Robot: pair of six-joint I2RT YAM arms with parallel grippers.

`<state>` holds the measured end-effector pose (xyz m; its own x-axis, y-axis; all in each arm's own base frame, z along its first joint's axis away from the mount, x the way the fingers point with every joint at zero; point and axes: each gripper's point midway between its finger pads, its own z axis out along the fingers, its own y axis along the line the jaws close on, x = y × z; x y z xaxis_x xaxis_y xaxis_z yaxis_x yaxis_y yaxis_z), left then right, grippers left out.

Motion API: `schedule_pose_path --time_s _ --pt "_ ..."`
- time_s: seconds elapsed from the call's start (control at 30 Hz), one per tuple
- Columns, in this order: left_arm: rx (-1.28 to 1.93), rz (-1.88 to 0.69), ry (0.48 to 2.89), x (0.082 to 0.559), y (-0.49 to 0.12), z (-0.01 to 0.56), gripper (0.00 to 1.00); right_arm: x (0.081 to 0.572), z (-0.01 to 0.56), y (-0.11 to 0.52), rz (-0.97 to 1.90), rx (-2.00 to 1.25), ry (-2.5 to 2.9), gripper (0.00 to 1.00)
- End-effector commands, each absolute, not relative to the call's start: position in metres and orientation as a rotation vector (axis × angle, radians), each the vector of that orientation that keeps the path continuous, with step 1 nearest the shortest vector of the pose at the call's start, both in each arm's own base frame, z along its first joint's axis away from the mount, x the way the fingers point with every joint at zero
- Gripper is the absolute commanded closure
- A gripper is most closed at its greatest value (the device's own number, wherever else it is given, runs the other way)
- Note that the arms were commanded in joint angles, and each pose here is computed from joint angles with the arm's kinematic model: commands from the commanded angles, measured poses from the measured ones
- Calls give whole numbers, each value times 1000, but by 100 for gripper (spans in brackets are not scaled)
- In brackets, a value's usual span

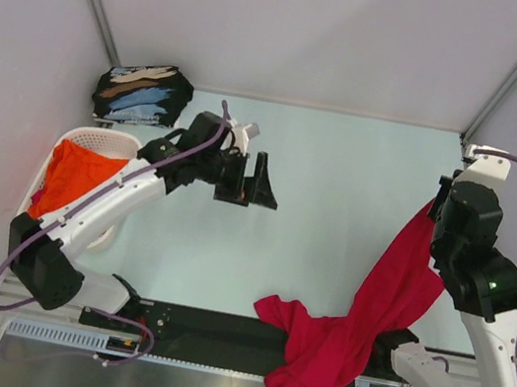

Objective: Fold and stack the t-shirts
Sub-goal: Flatten out the tshirt

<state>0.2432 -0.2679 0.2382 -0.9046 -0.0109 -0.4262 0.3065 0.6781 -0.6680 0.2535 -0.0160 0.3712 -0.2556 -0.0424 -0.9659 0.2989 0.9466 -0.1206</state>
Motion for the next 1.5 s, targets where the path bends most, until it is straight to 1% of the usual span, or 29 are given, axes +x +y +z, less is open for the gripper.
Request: schedule_pose_path --time_s 0.0,0.2,0.27,0.33,0.47,0.6,0.63,0.77,0.83,0.87,0.97,1.1,1.27,1.3,1.37,1.4,1.47 --pt "389 -1028 2521 200 -262 224 0 272 353 -3 -282 194 1828 100" --pt "599 -982 2694 134 -270 175 0 290 315 14 -244 162 1924 100" --pt "587 -926 2741 129 -267 164 1 300 314 25 -205 121 1922 100" --pt "551 -872 2737 136 -264 162 0 316 312 35 -188 87 1921 100" --pt "525 -805 2728 148 -264 164 1 357 336 55 -157 59 1845 100" --pt "526 -747 2725 160 -267 167 0 404 348 58 -256 65 1795 100" --pt "526 -730 2720 164 -268 167 0 424 344 59 -305 53 1809 100" --pt "540 -658 2739 175 -268 164 0 465 350 44 -448 155 1752 100" --pt "547 -664 2734 179 -273 168 0 484 349 40 -475 179 1744 100" --pt "555 -655 2748 181 -274 163 1 501 350 35 -503 209 1731 100" --pt "568 -631 2761 186 -278 162 0 526 354 19 -540 268 1709 99" --pt "568 -625 2770 195 -283 163 0 573 360 -1 -549 356 1667 99" --pt "576 -631 2777 206 -292 162 1 611 349 -22 -516 420 1633 98" --pt "575 -634 2777 208 -294 163 0 618 339 -30 -525 429 1637 97" --pt "580 -660 2767 214 -304 167 0 628 333 -34 -507 425 1633 96" --pt "587 -678 2765 217 -309 168 0 631 329 -41 -496 439 1634 93" --pt "606 -747 2746 223 -327 173 0 637 316 -40 -437 405 1676 74"
